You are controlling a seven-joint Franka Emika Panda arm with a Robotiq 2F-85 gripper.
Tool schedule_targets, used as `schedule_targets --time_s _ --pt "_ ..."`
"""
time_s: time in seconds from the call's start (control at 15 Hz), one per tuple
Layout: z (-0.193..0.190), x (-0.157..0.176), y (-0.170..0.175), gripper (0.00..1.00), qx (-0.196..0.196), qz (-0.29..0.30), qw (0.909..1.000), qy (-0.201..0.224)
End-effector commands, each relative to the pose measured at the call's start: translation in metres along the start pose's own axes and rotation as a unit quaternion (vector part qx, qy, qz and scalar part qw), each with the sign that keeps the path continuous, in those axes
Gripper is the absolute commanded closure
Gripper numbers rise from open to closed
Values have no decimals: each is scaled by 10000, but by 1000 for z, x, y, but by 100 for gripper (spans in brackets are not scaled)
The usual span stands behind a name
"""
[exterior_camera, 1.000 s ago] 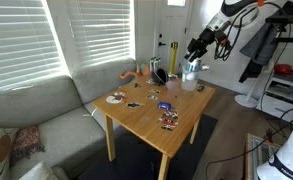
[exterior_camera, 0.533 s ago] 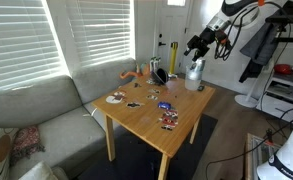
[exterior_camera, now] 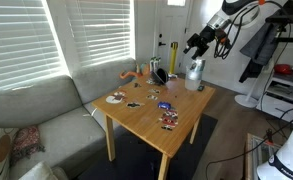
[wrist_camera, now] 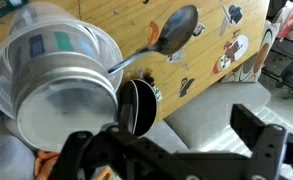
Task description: Place the silver cup upside down in the clear cup and put the silver spoon in the clear cup.
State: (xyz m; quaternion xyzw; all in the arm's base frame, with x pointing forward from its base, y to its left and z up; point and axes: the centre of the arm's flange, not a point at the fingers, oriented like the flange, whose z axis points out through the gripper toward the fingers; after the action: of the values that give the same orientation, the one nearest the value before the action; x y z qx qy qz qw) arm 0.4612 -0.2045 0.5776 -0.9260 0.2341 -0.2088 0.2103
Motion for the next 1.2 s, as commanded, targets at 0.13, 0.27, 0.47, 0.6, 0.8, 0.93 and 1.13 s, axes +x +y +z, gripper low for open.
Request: schedule_targets --time_s 0.13,0.27,0.47,0.6,0.8,0.93,1.13 --pt "-33 13 -17 0 115 -316 9988 369" --pt "-51 15 -24 0 -40 -569 9978 336" --pt "-80 12 -33 0 -388 -1313 9906 39" --pt "-97 3 -39 0 -719 -1636 9834 -318" --pt "-118 -10 -43 0 -1453 -1963 9680 -585" --pt "-127 -14 -44 0 -1941 -2159 9547 -660" --pt "-133 -21 -45 0 -2479 -2311 9389 -598"
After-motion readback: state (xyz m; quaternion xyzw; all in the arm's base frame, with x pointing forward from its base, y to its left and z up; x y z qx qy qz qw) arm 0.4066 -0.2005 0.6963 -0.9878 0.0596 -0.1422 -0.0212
